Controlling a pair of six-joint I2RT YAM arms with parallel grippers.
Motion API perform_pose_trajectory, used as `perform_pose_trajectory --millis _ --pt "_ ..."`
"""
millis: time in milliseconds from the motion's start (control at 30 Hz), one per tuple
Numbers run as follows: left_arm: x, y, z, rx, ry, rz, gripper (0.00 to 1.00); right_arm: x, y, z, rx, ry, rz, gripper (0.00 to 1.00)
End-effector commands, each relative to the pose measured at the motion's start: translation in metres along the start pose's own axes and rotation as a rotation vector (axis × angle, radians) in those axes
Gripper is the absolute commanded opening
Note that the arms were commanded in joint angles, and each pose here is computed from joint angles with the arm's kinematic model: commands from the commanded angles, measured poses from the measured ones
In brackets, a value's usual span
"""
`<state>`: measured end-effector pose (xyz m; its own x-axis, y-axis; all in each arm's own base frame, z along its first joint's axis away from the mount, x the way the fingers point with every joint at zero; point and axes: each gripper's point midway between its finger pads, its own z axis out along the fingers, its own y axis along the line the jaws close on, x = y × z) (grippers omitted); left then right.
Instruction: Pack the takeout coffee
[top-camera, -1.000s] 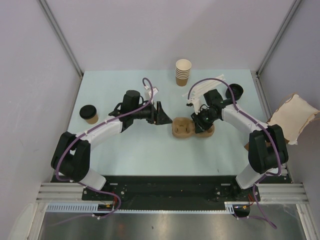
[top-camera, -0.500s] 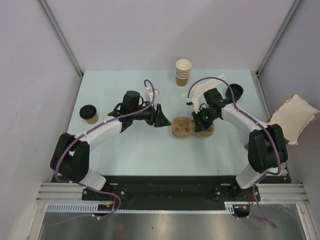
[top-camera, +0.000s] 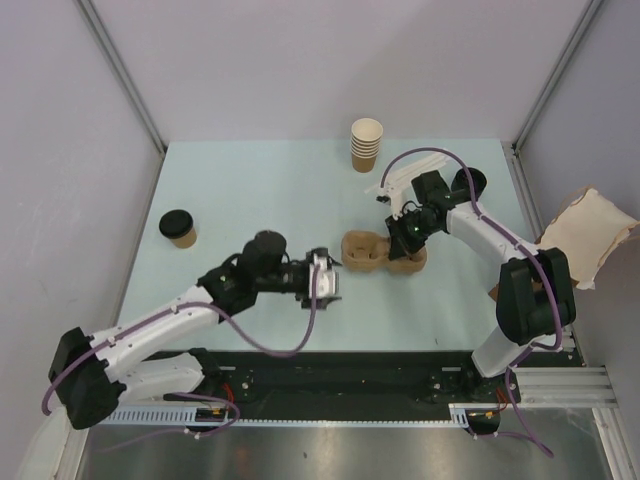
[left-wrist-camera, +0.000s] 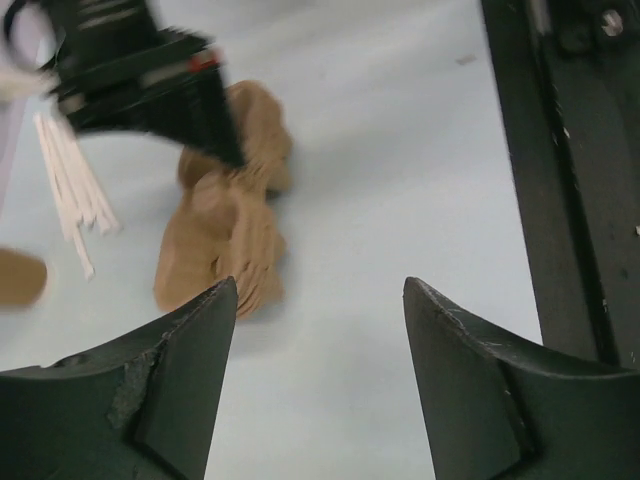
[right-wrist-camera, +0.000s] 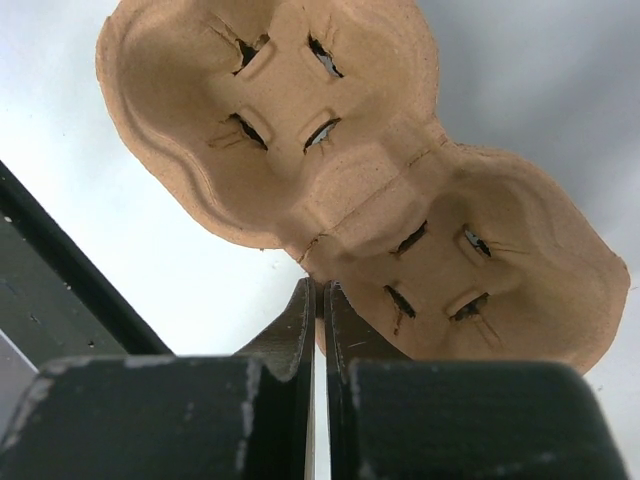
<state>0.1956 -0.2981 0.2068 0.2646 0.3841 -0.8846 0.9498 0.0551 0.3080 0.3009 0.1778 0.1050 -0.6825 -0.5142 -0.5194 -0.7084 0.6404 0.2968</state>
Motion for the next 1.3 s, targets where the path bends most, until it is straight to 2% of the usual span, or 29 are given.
perform_pose_trajectory --millis 0,67,100,167,200,400,633,1267 --pt "0.019 -0.021 0.017 -0.008 0.057 0.460 0.75 -0.017 0.007 -0.004 -0.035 -0.040 0.044 0.00" --pt "0.018 -0.024 0.028 -0.033 0.037 0.533 0.78 -0.017 0.011 -0.004 -0.042 -0.038 0.070 0.00" --pt "0.026 -0.028 0.037 -0.025 0.064 0.553 0.78 -0.017 0.012 -0.004 -0.043 -0.037 0.079 0.00" --pt "0.022 -0.024 0.046 -0.065 0.045 0.601 0.78 -0.017 0.018 -0.005 -0.059 -0.035 0.111 0.00" --pt "0.031 -0.024 0.055 -0.062 0.067 0.609 0.78 -0.017 0.019 -0.005 -0.062 -0.031 0.127 0.00" --pt "0.017 -0.006 0.079 -0.206 0.003 0.696 0.78 -0.015 0.031 -0.003 -0.108 -0.021 0.197 0.00" --pt "0.031 -0.015 0.100 -0.217 -0.017 0.770 0.79 -0.010 0.040 0.004 -0.105 -0.003 0.203 0.00" --pt "0.061 -0.016 0.131 -0.195 0.054 0.776 0.78 -0.002 0.048 0.004 -0.122 -0.001 0.225 0.00"
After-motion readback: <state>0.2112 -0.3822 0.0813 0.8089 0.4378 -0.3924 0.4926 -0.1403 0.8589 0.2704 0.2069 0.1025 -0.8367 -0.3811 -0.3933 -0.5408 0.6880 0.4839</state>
